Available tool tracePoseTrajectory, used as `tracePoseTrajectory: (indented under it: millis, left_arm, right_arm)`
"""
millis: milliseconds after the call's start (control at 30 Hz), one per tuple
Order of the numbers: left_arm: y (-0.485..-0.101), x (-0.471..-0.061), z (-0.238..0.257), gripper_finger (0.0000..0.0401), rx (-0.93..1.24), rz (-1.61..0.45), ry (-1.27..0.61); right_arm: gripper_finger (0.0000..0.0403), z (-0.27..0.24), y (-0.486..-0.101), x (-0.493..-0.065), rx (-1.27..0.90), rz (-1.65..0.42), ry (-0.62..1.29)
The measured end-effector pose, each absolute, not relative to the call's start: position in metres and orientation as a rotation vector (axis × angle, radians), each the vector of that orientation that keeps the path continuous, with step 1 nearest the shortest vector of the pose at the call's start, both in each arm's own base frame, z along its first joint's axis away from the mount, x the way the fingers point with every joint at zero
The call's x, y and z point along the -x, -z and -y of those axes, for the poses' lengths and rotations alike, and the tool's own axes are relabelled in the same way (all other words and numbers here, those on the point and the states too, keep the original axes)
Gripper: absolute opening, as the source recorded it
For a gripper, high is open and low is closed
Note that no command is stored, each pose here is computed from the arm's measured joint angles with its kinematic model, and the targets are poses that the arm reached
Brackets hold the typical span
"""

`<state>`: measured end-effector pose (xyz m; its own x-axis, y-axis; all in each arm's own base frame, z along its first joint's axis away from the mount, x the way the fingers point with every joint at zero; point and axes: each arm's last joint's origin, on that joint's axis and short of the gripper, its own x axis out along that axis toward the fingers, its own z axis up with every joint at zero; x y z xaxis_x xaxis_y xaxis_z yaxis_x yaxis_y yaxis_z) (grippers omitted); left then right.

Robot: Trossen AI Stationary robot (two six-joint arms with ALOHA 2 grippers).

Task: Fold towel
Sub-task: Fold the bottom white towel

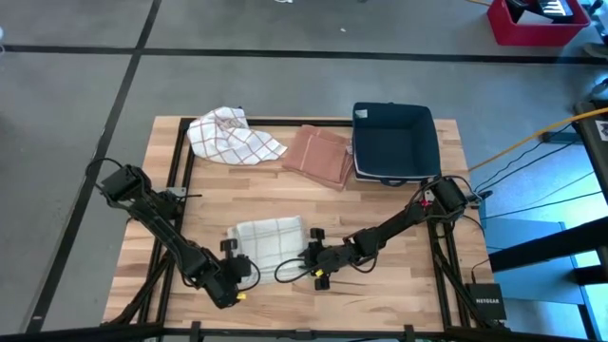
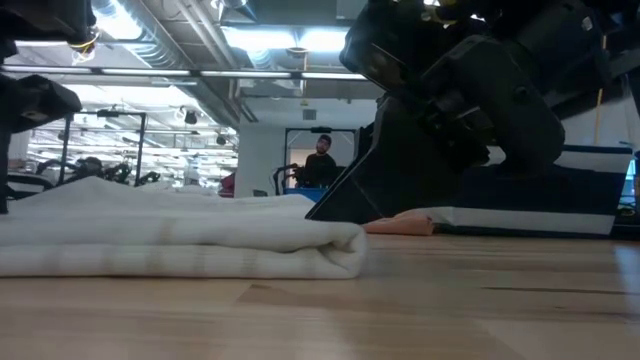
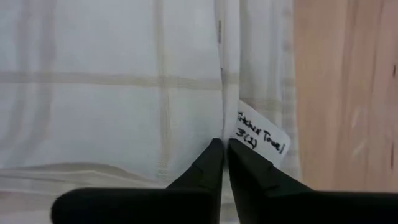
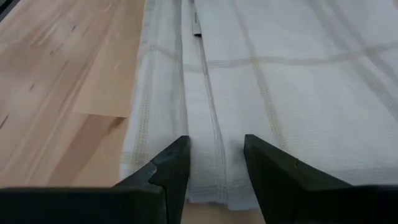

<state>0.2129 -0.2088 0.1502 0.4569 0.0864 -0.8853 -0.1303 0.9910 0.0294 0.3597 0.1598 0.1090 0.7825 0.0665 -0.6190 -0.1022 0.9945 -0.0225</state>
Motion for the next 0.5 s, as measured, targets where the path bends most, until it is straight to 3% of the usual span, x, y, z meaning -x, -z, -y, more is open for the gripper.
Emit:
tracePoseTrajectory:
  millis: [133,367,500]
  left_arm:
    - [-0.149,-0.215,0.207,0.0047,0.057,-1.138,-0.103]
    - [-0.168,-0.222,0.197,0.0119,0.276,-1.326,0.045]
    - [-0.193,-0.220,0.190,0.0128,0.260,-1.204,0.025]
  right_arm:
    - [0.0159,-0.160,-0.109,-0.360,0.055,-0.669,-0.097]
    - [0.0159,-0.160,-0.121,-0.359,0.045,-0.644,-0.099]
    - [0.0159,-0.161,-0.131,-0.361,0.025,-0.594,-0.105]
